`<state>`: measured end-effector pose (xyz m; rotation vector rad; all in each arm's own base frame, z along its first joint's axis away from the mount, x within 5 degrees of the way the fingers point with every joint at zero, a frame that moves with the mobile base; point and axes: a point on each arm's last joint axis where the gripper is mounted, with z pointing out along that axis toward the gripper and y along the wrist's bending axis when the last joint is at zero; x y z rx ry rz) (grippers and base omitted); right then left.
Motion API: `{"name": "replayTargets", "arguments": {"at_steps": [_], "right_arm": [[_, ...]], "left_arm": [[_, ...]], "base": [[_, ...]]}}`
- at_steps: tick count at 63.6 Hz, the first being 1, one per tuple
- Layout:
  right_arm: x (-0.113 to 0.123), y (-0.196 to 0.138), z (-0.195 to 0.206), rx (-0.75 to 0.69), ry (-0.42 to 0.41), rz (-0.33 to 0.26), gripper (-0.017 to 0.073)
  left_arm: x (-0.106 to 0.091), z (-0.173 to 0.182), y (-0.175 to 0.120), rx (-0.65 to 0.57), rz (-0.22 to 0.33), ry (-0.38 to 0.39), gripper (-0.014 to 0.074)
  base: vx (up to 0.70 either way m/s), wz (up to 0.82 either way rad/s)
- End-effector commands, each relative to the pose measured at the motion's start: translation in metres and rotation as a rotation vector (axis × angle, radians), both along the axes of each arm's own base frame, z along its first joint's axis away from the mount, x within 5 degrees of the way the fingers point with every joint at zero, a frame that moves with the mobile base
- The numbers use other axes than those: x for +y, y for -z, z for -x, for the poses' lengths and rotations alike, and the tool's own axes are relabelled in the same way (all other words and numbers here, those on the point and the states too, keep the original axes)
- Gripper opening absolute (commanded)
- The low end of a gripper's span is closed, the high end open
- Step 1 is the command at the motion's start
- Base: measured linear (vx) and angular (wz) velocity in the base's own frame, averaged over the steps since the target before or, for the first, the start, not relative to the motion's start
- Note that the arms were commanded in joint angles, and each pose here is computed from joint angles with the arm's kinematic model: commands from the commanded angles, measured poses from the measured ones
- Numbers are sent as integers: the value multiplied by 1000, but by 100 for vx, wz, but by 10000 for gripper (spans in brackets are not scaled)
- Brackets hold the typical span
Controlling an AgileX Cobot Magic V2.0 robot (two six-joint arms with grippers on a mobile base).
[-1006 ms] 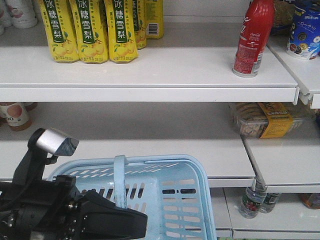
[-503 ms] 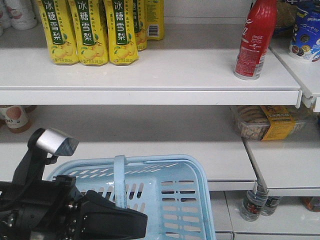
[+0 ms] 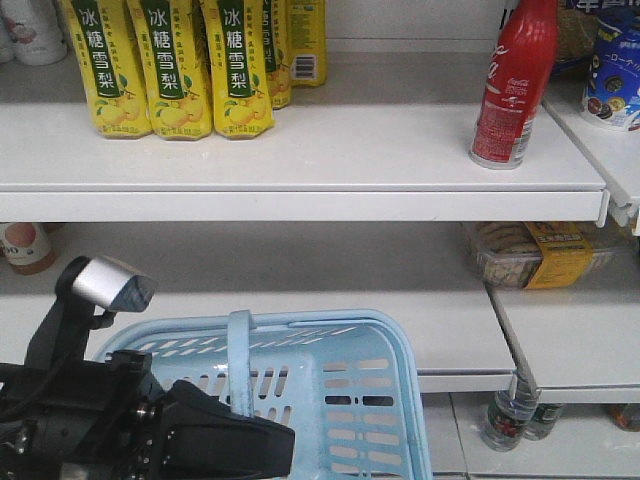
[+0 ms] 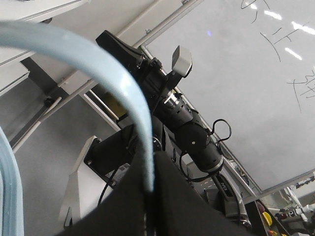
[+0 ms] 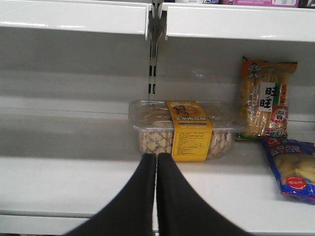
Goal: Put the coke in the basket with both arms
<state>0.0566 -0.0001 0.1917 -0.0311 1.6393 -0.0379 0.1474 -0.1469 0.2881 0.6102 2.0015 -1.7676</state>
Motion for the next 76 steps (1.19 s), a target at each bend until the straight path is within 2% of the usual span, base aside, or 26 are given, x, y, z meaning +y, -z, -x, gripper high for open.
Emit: {"name": "replayTargets", "arguments": {"at_steps": [1, 76], "right_arm": [[-1, -4, 1, -82, 9, 14, -5], [-1, -4, 1, -82, 9, 14, -5]], "left_arm": [[0, 4, -20, -19, 116, 23, -6], [0, 4, -20, -19, 116, 23, -6]], "base": [[3, 0], [2, 0]]}}
